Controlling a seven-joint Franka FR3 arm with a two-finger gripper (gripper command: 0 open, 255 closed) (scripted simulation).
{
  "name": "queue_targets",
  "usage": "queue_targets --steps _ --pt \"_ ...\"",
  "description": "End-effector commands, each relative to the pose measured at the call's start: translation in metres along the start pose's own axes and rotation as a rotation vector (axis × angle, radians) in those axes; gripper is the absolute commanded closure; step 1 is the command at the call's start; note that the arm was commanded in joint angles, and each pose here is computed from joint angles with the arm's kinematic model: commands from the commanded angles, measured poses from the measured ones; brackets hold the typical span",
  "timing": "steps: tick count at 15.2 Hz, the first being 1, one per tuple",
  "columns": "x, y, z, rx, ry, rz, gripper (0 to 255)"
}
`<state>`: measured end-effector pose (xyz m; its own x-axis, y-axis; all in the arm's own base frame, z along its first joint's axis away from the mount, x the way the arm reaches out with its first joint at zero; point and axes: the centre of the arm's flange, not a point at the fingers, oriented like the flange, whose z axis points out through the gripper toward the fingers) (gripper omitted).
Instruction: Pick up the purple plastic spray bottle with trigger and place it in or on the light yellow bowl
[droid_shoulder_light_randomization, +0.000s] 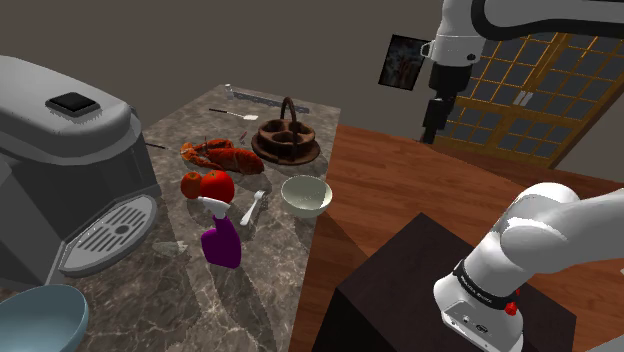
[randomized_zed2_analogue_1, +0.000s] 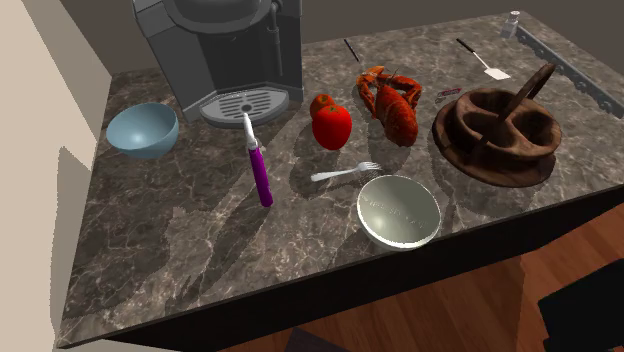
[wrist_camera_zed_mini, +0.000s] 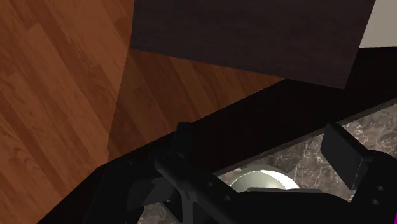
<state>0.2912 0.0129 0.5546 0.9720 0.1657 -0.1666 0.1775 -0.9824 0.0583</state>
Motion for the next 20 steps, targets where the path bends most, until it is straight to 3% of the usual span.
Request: queue_targets --steps 1,20 --pt "0.0 0.0 0.0 0.0 0.0 0.0 0" --pt "0.146 -0.174 0.055 0.01 0.149 -0.158 0"
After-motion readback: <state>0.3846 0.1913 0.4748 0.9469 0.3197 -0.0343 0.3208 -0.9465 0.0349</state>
